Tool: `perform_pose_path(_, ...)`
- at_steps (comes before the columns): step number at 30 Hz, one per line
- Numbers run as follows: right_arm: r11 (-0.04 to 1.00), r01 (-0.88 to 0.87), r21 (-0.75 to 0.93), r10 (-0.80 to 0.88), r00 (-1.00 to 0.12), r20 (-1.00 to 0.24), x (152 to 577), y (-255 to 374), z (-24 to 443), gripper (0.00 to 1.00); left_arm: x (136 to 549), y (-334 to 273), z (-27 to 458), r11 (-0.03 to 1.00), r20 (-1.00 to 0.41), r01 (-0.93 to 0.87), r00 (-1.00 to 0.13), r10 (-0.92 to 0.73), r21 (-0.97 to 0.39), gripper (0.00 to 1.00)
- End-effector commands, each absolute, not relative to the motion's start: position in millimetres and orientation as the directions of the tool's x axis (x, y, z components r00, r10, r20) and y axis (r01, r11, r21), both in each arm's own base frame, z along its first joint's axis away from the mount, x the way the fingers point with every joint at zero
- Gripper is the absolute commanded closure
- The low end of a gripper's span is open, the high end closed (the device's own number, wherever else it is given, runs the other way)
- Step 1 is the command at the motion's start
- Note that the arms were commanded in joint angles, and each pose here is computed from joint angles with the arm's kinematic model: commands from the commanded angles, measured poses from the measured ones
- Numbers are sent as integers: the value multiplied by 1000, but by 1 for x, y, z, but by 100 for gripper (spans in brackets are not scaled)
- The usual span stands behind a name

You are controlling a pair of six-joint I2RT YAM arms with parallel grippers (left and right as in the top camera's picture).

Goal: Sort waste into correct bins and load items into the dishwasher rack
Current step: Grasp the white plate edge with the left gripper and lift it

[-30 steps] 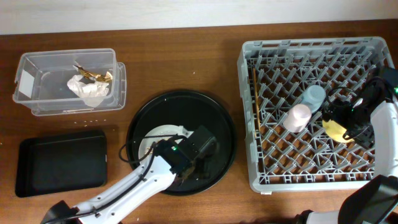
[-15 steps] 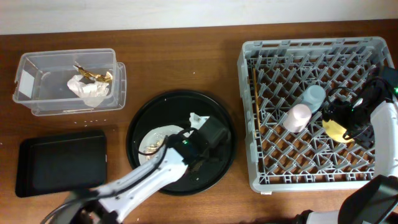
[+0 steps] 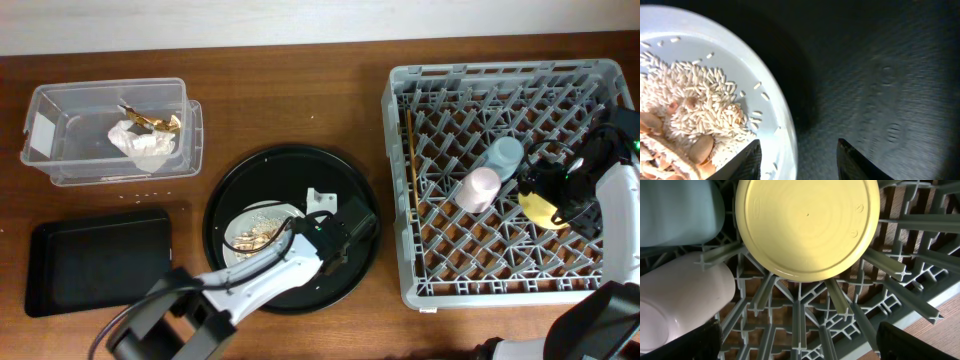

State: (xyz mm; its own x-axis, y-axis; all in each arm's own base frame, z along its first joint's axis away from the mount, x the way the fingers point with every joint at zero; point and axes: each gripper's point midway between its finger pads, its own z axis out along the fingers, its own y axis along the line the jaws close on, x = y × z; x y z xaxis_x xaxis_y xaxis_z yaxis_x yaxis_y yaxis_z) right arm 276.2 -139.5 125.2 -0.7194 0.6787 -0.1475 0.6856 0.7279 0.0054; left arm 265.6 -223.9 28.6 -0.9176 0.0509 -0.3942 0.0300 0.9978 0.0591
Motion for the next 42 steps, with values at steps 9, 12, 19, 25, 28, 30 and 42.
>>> perform_pose_path(9,723,691,2,685,-715,-143,275,-141,124,1,267,-225,5,994,-380,15,-923,57,111,64)
perform_pose_path(12,723,691,3,685,-715,-142,275,-141,124,1,269,-222,6,992,-390,12,-919,60,125,73)
perform_pose_path(19,723,691,2,685,-715,-143,275,-141,124,1,268,-220,6,990,-388,12,-920,65,138,88)
perform_pose_path(25,723,691,2,685,-715,-143,275,-141,124,1,266,-218,6,989,-382,13,-922,68,144,95)
perform_pose_path(28,723,691,2,685,-715,-143,275,-141,124,1,266,-218,6,989,-383,12,-921,67,144,99)
perform_pose_path(30,722,692,2,685,-715,-143,275,-142,124,1,266,-218,6,989,-381,13,-922,68,147,99)
perform_pose_path(42,723,691,2,685,-715,-143,275,-141,124,1,262,-209,17,978,-346,16,-934,90,210,99)
